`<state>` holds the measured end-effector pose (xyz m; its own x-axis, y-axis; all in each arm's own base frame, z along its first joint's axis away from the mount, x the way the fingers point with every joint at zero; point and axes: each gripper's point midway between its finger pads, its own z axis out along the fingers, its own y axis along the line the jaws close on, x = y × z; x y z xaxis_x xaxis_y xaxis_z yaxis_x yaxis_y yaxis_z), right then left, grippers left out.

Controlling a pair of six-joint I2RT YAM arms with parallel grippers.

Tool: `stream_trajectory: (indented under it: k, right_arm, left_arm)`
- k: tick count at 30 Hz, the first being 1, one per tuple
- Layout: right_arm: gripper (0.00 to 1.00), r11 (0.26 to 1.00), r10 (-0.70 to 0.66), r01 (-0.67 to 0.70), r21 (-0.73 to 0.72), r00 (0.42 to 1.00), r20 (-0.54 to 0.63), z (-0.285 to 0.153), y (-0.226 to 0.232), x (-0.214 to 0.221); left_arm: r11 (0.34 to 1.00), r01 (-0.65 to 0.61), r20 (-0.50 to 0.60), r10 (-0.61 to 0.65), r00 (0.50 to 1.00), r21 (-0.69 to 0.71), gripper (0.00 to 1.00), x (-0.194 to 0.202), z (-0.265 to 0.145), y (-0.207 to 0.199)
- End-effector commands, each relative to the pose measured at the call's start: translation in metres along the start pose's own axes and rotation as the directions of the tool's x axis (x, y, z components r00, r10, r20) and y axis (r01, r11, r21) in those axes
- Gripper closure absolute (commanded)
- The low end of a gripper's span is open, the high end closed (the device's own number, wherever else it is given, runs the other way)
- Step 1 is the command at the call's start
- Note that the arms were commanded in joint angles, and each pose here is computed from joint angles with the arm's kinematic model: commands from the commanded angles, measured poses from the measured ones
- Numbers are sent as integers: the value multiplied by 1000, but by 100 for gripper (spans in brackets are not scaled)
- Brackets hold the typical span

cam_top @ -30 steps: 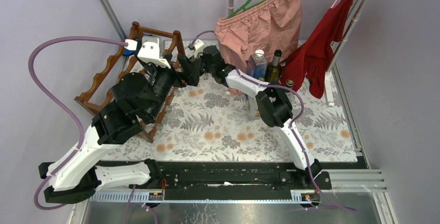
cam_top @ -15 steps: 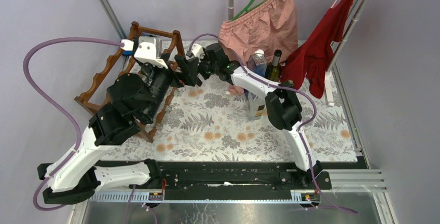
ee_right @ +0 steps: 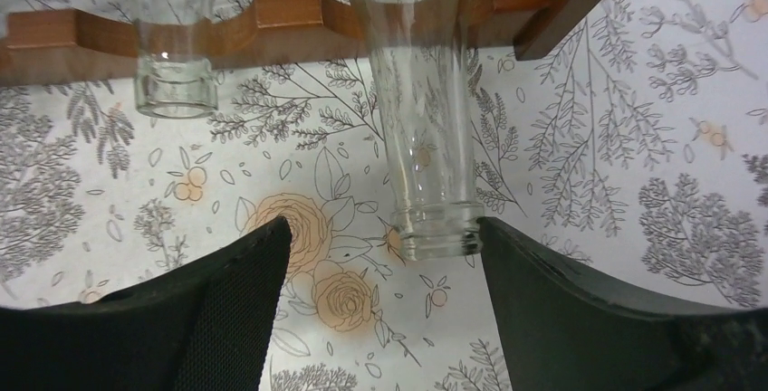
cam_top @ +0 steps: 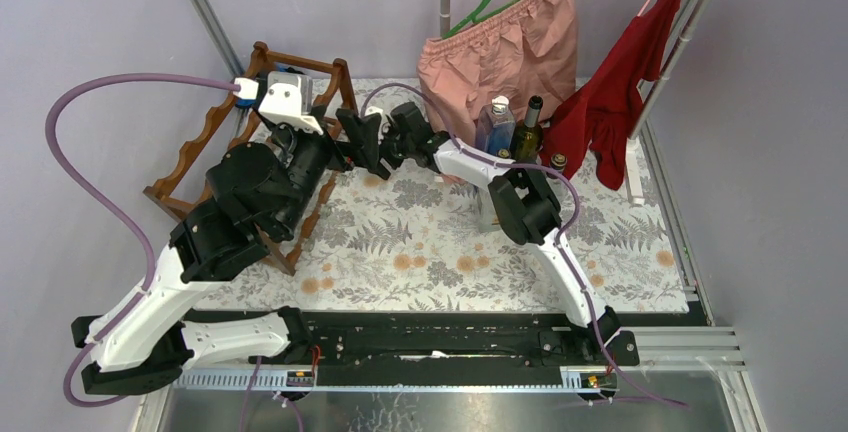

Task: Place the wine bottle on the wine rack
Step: Place the wine bottle in the wine rack.

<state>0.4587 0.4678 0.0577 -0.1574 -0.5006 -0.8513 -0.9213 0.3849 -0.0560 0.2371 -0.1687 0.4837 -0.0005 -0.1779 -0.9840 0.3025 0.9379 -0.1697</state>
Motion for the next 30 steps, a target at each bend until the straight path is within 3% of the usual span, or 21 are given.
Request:
stream_trajectory:
  k: [1, 6, 11, 17, 20, 24, 30]
  right_arm:
    - [18, 997, -57, 51, 50, 990, 127, 1, -16, -38]
    - [21, 995, -86, 77, 66, 986, 143, 10, -21, -37]
    - [33, 993, -110, 103, 51, 982, 151, 17, -21, -37]
    - [41, 992, -119, 114, 49, 984, 133, 16, -21, -32]
    - [52, 990, -130, 123, 65, 984, 119, 15, -23, -28]
    - [75, 990, -123, 114, 79, 985, 117, 12, -26, -24]
    - [97, 992, -118, 111, 67, 988, 98, 16, -23, -12]
  left_arm:
    - [999, -6, -7, 6, 1000, -54, 3, 1, -4, 14]
    - [996, -45, -46, 42, 998, -75, 2, 12, 1, 14]
    - [993, -94, -94, 87, 992, -67, 2, 21, 12, 6]
    - [991, -118, -113, 111, 987, -60, 2, 25, 21, 5]
    - [991, -115, -120, 106, 987, -64, 2, 28, 25, 10]
    - [992, -113, -135, 104, 985, -60, 3, 33, 33, 13]
    - [989, -142, -167, 132, 977, -47, 3, 41, 44, 14]
